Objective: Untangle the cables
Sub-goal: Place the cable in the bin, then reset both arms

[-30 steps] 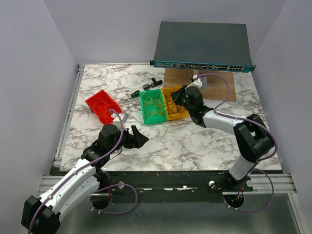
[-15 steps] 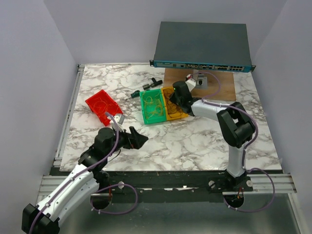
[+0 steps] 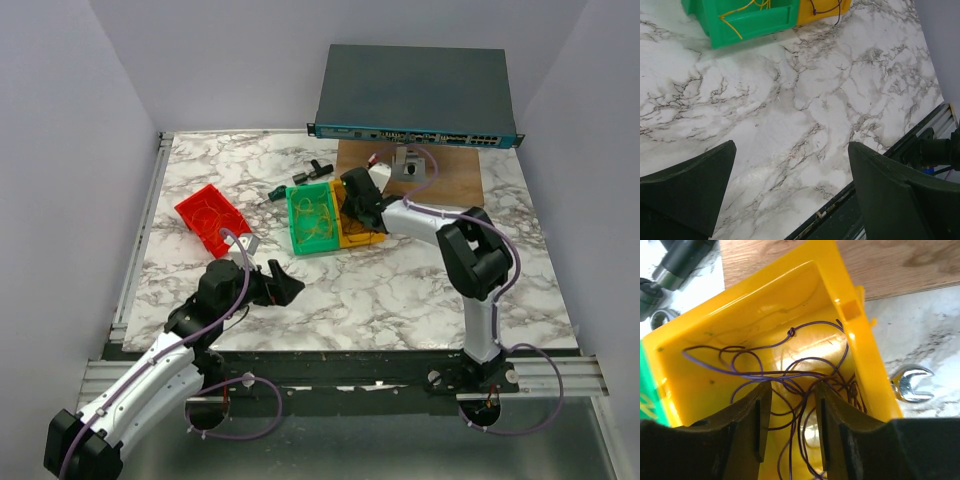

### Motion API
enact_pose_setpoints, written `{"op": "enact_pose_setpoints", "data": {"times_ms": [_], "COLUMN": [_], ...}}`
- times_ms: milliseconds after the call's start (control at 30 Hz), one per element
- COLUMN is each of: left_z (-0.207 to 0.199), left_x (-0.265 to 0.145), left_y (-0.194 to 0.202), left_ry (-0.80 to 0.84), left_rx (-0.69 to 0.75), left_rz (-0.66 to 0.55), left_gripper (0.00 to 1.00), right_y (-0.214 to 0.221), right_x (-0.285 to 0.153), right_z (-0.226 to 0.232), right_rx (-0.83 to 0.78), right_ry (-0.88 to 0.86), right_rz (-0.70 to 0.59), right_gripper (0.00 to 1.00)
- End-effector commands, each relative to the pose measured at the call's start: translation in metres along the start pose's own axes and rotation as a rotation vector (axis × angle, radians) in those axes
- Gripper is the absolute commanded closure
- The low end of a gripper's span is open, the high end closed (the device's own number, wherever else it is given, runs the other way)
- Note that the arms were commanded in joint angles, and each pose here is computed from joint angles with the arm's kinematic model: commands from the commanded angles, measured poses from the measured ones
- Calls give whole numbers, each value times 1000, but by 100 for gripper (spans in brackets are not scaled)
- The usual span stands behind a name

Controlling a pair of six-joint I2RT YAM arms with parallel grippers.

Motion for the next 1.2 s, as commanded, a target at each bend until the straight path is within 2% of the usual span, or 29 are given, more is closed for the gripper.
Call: {"op": "enact_pose_setpoints", "data": {"times_ms": [0, 67, 200, 300, 467, 567, 667, 700, 733, 800, 867, 1000, 1167], "left_z": [-2, 0, -3, -4, -6, 2, 12, 15, 16, 20, 26, 48, 59], "left_x": [-2, -6, -12, -13, -18, -24, -32, -33, -32, -33, -36, -42, -43], "left_y": [-18, -27, -43, -49, -57, -67, -78, -79, -78, -80, -79, -77, -80], "left_ry": [-21, -52, -65, -69, -59, -110, -170, -175, -167, -166, -182, -288, -328], "left_rx": [36, 50, 61, 58, 92, 121, 153, 179, 244, 279, 295, 291, 312], "left_rz": [-58, -84, -152, -174, -225, -305, -391, -412, -431, -490, -532, -588, -670], "left_gripper": [1, 1, 1, 1, 1, 1, 1, 1, 1, 1, 2, 1, 1], "right_y": [-33, -44, -60, -73, -81, -85, -74, -70, -71, -68, -61, -52, -53], "right_x": [-39, -55, -87, -113, -158, -197, -219, -221, -226, -226, -223, -219, -217], "right_z": [11, 14, 15, 11, -9, -27, -62, -75, -87, -115, -141, -193, -201], "right_rx": [-41, -39, -33, -38, -78, -71, -125, -128, -111, -70, -62, -2, -31], "right_ry": [-77, -108, -173, -209, -305, -474, -534, -524, -509, -424, -325, -125, -127], "right_rz": [-50, -63, -91, -117, -190, -358, -498, -537, -576, -630, -626, -678, -781], "right_gripper": [51, 46, 23, 13, 10, 9, 7, 1, 0, 0, 0, 1, 0]}}
Point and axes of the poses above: each gripper's point midway between its finger pads, its own x axis out along the fingers, its own z axis along the line the jaws close on, y = z × x, the point moved 2 cm from there along -x, back along the fingers, and after that the axes turned 4 degrees about x, right-handed, at the moved point
